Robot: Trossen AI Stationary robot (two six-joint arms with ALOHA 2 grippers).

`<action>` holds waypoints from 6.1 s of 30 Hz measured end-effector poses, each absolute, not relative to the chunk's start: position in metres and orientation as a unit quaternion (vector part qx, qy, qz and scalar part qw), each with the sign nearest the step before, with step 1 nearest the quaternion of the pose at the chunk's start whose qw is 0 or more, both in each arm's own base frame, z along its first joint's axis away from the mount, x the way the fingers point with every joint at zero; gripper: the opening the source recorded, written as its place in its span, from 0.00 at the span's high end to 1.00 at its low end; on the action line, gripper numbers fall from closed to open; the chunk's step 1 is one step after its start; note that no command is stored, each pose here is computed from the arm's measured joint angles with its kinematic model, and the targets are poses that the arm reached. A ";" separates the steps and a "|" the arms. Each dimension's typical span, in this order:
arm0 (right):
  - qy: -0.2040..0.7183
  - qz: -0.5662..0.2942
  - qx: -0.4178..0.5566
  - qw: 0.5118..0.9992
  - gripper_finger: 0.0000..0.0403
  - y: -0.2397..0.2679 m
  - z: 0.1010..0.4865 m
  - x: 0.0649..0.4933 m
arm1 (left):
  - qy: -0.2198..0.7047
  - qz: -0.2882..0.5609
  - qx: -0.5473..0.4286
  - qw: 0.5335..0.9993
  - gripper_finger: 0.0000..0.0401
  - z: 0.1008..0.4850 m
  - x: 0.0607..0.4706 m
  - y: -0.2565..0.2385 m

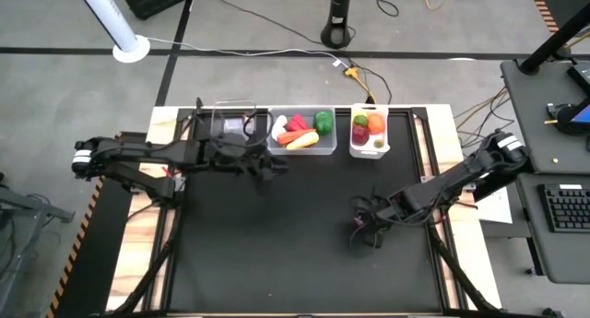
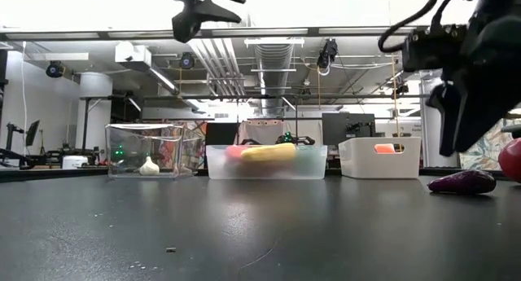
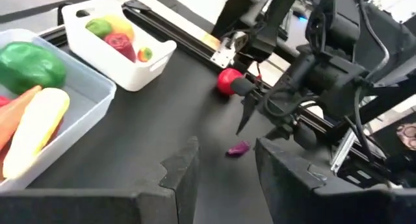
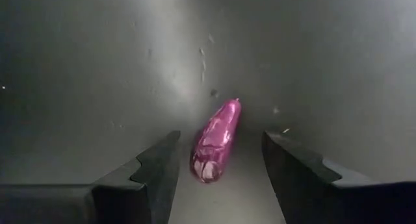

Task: Sort produce into baskets
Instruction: Put the violet eggplant into the glass bin, then put the red tomato into the white bin

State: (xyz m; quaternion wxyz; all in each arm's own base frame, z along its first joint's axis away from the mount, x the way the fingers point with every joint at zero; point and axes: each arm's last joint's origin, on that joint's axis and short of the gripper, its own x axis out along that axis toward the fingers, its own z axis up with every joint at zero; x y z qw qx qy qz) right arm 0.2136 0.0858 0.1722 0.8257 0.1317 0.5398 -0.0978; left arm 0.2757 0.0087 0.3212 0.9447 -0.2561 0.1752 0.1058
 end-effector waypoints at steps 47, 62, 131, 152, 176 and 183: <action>0.246 -0.076 0.182 0.949 0.80 0.069 0.255 0.228 | 0.106 -0.056 -0.249 0.961 0.67 0.298 0.332 -0.011; 0.181 -0.039 0.077 0.980 0.79 0.071 0.313 0.245 | 0.039 -0.101 -0.256 0.961 0.54 0.278 0.363 -0.013; 0.167 -0.058 0.046 0.983 0.63 0.062 0.323 0.246 | -0.009 -0.072 -0.236 0.969 0.94 0.285 0.368 -0.011; 0.214 -0.123 0.051 0.968 0.52 0.056 0.347 0.237 | 0.282 0.207 -0.242 0.905 0.94 0.297 0.265 0.063; 0.231 -0.156 0.134 0.951 0.51 0.055 0.338 0.235 | 0.377 0.482 -0.254 0.749 0.71 0.275 0.179 0.172; 0.356 -0.276 0.280 0.847 0.51 0.036 0.311 0.213 | 0.352 0.431 -0.311 0.771 0.54 0.278 0.185 0.166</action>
